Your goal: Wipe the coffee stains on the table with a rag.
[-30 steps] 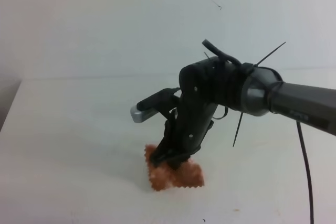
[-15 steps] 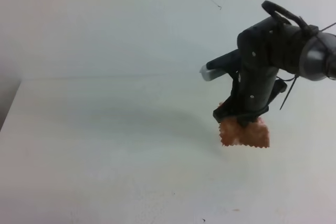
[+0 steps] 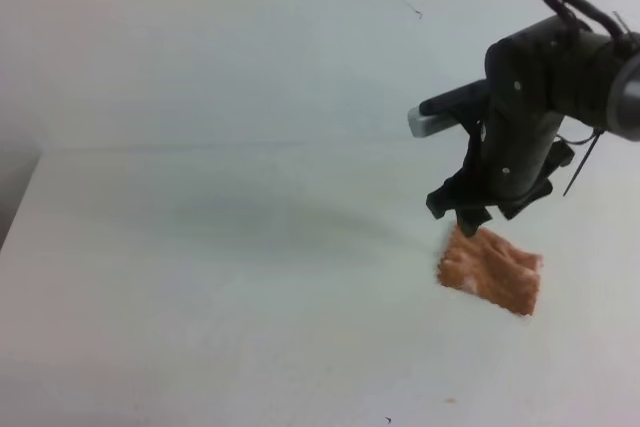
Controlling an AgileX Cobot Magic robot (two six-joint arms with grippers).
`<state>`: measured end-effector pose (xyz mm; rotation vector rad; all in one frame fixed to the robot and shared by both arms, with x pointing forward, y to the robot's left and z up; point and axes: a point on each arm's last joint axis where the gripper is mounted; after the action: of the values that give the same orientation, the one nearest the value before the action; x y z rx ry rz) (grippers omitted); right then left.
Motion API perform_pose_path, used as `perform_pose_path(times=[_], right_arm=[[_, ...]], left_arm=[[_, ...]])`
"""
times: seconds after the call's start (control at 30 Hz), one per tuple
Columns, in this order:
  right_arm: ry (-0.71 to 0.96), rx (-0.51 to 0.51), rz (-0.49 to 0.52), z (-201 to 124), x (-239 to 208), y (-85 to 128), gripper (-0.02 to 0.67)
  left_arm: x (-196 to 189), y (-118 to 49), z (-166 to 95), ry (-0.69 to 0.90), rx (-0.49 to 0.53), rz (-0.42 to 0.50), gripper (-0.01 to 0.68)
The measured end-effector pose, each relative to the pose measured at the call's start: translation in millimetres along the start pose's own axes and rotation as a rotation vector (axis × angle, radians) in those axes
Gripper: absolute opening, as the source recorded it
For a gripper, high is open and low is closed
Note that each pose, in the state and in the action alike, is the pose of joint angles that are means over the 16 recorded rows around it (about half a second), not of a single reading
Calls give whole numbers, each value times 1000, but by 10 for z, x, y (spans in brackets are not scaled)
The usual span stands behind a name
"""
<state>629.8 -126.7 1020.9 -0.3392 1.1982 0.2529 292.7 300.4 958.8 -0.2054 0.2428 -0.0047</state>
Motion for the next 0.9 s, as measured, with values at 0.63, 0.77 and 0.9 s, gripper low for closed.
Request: perform_pose_path(times=[0.63, 0.77, 0.9], right_arm=[[-642, 32, -191, -728, -2273, -481, 38], [-732, 61, -228, -1154, -2434, -543, 8], [-793, 97, -242, -1639, -2423, -569, 2]], left_arm=[[0, 0, 0, 0, 0, 0, -3], [0, 0, 0, 0, 0, 0, -3], [0, 0, 0, 0, 0, 0, -3]])
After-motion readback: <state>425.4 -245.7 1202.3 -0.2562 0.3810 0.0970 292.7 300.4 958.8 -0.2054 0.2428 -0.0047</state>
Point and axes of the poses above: a point on each arm's last joint axis where the gripper is mounted, x pointing out along that axis toward the gripper, y along the wrist's bending axis when the last joint is at zero, z = x × y, and after that the axes turned 2 degrees about x, right-handed
